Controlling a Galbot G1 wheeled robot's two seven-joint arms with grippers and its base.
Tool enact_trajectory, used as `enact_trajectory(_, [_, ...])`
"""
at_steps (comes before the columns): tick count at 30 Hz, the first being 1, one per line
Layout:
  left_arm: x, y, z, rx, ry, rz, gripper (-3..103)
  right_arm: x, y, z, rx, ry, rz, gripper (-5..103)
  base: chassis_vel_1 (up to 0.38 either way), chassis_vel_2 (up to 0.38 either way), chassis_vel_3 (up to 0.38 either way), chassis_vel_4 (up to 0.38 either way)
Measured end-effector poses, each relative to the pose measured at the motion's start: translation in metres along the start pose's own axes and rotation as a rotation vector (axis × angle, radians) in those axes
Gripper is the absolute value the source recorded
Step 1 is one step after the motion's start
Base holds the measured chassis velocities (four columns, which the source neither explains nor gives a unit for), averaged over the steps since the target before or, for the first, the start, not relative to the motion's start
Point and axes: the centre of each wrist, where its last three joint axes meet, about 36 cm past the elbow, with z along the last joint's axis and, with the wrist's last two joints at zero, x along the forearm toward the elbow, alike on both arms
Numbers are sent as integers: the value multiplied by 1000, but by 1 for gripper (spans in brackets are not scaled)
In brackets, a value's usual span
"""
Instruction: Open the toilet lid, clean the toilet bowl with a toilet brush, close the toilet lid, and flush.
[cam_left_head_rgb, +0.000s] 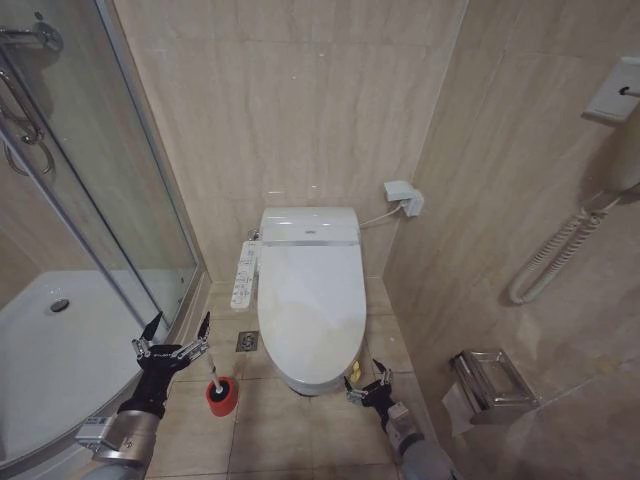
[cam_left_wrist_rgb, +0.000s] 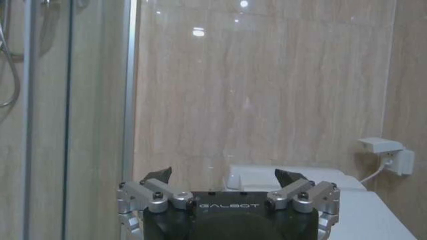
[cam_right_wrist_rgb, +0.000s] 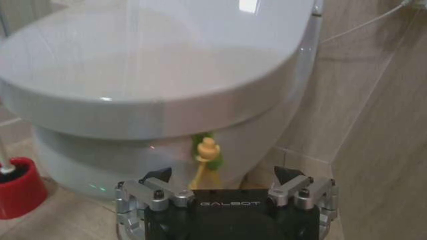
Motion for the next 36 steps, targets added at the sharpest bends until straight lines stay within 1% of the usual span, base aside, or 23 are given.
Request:
enact_trajectory(8, [0,0,0,0,0,0,100,-15,-10,-2,21,-12,7,100,0,0,0,0])
enact_trajectory(9, [0,0,0,0,0,0,100,-17,-11,-4,24,-16,8,97,0,0,0,0])
enact_trajectory(13, [0,0,0,0,0,0,100,-20,-15,-6,29,-18,9,97,0,0,0,0])
enact_trajectory(15, [0,0,0,0,0,0,100,-21,-15,-5,32,-17,7,97,0,0,0,0])
enact_trajectory(16, [0,0,0,0,0,0,100,-22,-15,-5,33,-16,5,94,0,0,0,0])
enact_trajectory(22, [0,0,0,0,0,0,100,-24,-13,-6,36,-20,-10,94,0,0,0,0])
enact_trajectory(23, [0,0,0,0,0,0,100,-24,-13,-7,37,-22,-15,82,0,0,0,0])
enact_trajectory(30, [0,0,0,0,0,0,100,-24,-15,-5,38,-30,-18,82,0,0,0,0])
enact_trajectory(31, [0,0,0,0,0,0,100,-23,-16,-4,39,-30,-17,55,0,0,0,0])
enact_trajectory(36, [0,0,0,0,0,0,100,-21,-17,-3,38,-32,-13,55,0,0,0,0])
